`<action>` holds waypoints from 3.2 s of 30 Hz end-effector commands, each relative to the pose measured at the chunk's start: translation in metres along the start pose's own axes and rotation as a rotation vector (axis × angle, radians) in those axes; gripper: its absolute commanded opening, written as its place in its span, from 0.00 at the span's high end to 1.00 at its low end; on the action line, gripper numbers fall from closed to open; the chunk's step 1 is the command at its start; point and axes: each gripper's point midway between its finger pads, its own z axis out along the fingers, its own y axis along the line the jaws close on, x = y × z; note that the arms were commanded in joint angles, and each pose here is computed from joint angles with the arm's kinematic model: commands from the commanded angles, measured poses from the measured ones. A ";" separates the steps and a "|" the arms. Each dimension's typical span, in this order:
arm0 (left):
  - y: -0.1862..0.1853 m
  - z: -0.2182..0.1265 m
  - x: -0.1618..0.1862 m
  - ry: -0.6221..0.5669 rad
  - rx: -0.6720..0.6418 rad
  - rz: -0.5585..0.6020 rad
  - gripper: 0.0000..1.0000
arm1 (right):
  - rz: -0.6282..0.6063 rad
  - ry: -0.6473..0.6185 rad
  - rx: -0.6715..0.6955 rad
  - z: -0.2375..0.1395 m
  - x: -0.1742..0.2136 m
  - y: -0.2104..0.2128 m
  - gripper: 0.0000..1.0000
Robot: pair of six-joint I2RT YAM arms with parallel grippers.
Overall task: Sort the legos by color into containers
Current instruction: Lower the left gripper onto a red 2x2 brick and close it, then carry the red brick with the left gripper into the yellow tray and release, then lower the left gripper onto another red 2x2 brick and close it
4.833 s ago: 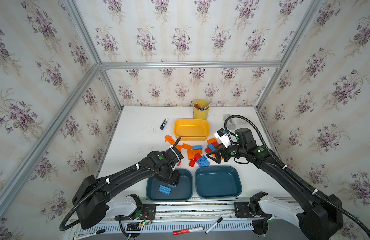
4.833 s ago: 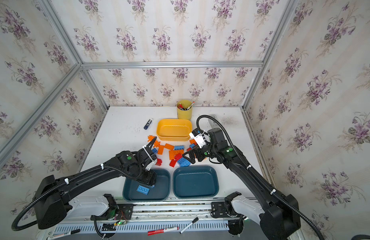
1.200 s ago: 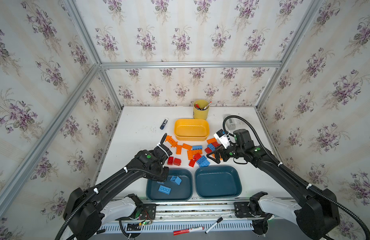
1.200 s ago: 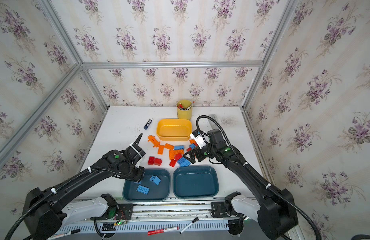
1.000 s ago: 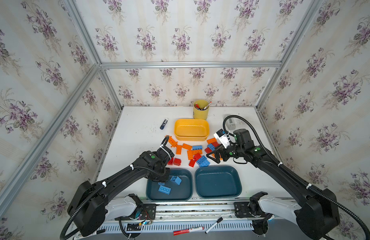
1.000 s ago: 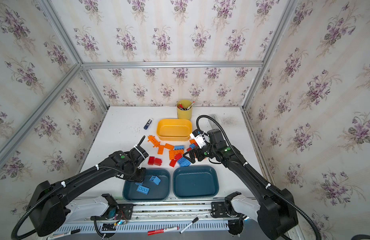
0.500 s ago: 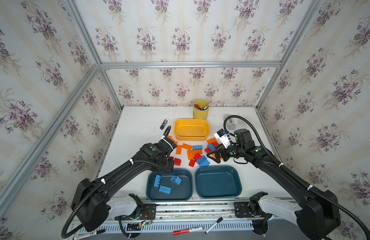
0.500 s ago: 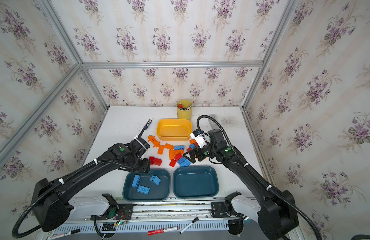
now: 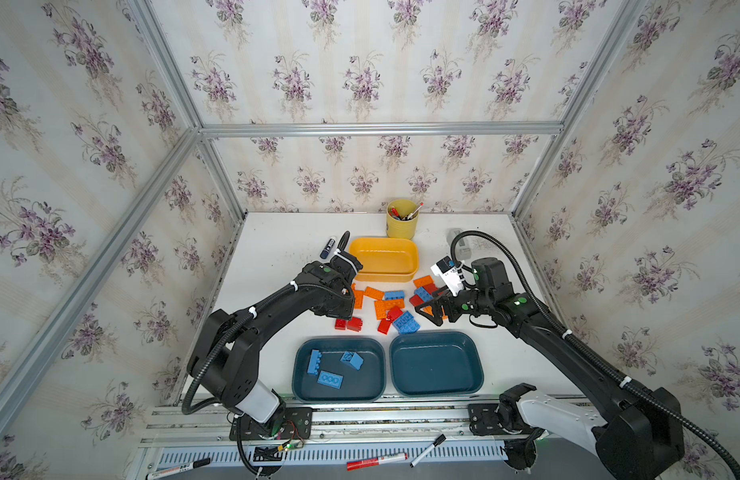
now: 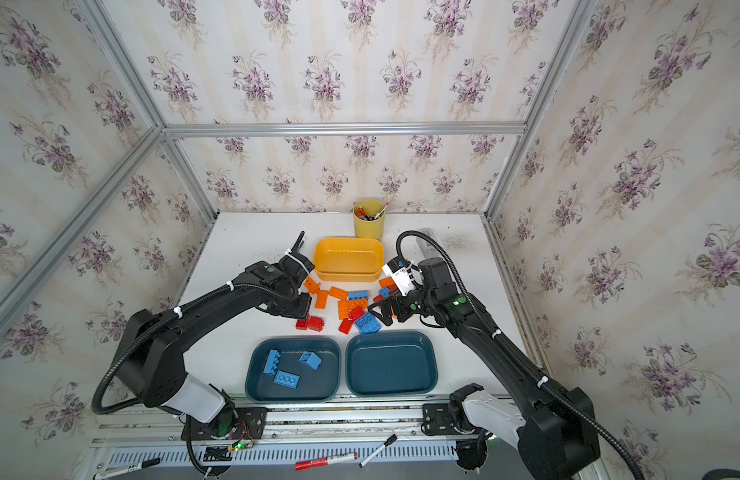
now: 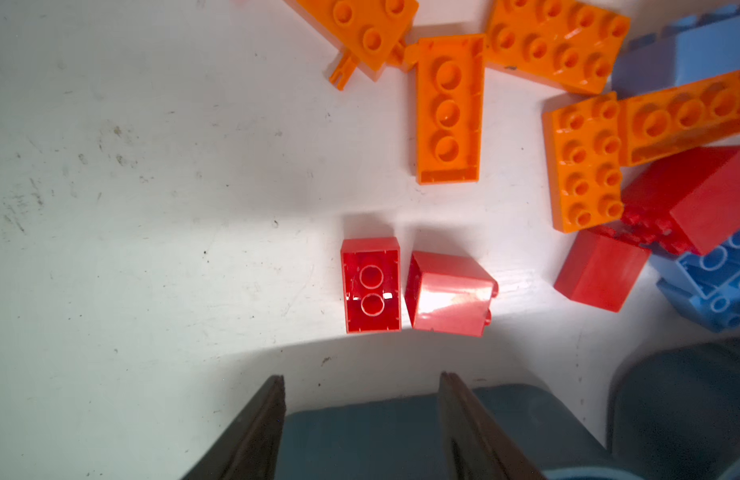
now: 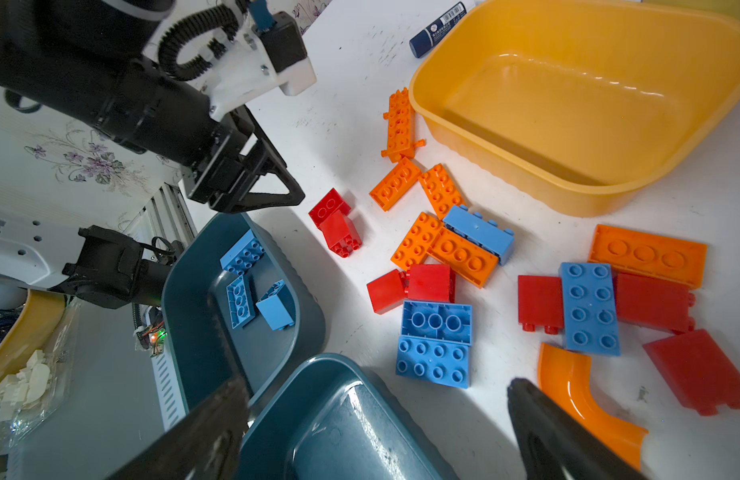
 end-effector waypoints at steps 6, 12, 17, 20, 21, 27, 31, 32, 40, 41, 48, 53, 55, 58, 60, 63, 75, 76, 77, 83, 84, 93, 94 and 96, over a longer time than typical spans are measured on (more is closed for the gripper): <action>0.002 0.028 -0.009 -0.002 -0.003 0.002 0.41 | -0.005 -0.016 -0.018 -0.003 -0.004 0.004 0.00; -0.002 0.048 -0.002 0.038 0.015 0.013 0.42 | 0.015 -0.023 -0.052 -0.002 -0.001 0.009 0.00; -0.004 0.059 0.002 0.062 0.020 0.022 0.44 | 0.020 -0.013 -0.048 -0.003 0.005 0.009 0.00; -0.002 0.064 0.004 0.069 0.011 0.023 0.49 | 0.021 -0.015 -0.047 -0.004 0.005 0.010 0.00; -0.003 0.066 0.005 0.075 0.014 0.022 0.50 | 0.022 -0.014 -0.045 -0.004 0.006 0.009 0.00; -0.002 0.071 0.007 0.084 0.007 0.022 0.53 | 0.021 -0.011 -0.041 -0.004 0.007 0.008 0.00; -0.005 0.072 0.011 0.096 0.027 0.022 0.63 | 0.021 -0.009 -0.041 -0.004 0.007 0.008 0.00; -0.007 0.069 0.011 0.095 0.038 0.026 0.67 | 0.021 -0.009 -0.041 -0.004 0.007 0.008 0.00; -0.009 0.013 -0.015 -0.021 0.073 0.031 0.69 | 0.010 -0.015 -0.008 -0.006 0.002 0.004 0.00; -0.010 0.004 -0.022 -0.042 0.078 0.037 0.69 | 0.009 -0.018 -0.007 -0.006 0.000 0.004 0.00; -0.025 -0.037 -0.093 -0.184 0.136 0.041 0.68 | 0.000 -0.043 0.015 -0.006 -0.009 0.000 0.00; -0.035 -0.040 -0.147 -0.244 0.154 0.025 0.68 | -0.005 -0.059 0.025 -0.008 -0.016 -0.002 0.00; -0.036 -0.034 -0.164 -0.251 0.153 0.006 0.68 | -0.010 -0.064 0.028 -0.009 -0.017 -0.002 0.00; -0.034 -0.017 -0.184 -0.249 0.144 -0.027 0.68 | -0.011 -0.066 0.031 -0.009 -0.018 -0.003 0.00; -0.031 -0.007 -0.196 -0.255 0.126 -0.039 0.68 | -0.009 -0.067 0.032 -0.009 -0.017 -0.004 0.00; -0.030 0.009 -0.208 -0.246 0.116 -0.050 0.67 | -0.012 -0.062 0.037 -0.010 -0.015 -0.004 0.00; -0.033 0.004 -0.204 -0.224 0.143 -0.030 0.33 | -0.009 -0.052 0.033 -0.012 -0.011 -0.004 0.00; -0.034 -0.003 -0.198 -0.222 0.151 -0.029 0.33 | -0.008 -0.052 0.033 -0.012 -0.010 -0.005 0.00; -0.035 -0.009 -0.192 -0.223 0.158 -0.029 0.33 | -0.003 -0.049 0.031 -0.011 -0.009 -0.005 0.00; -0.050 -0.038 -0.130 -0.202 0.172 0.011 0.32 | 0.008 -0.044 0.014 -0.007 -0.005 -0.005 0.00; -0.051 -0.042 -0.119 -0.197 0.170 0.009 0.32 | 0.010 -0.041 0.012 -0.006 -0.005 -0.005 0.00; -0.058 -0.019 -0.034 -0.094 0.149 -0.015 0.31 | 0.013 -0.047 -0.004 -0.005 -0.002 -0.003 0.00; -0.058 -0.014 -0.028 -0.083 0.142 -0.017 0.31 | 0.014 -0.046 -0.009 -0.005 -0.001 -0.003 0.00; -0.059 -0.001 -0.016 -0.059 0.134 -0.022 0.31 | 0.015 -0.046 -0.012 -0.004 0.001 -0.002 0.00</action>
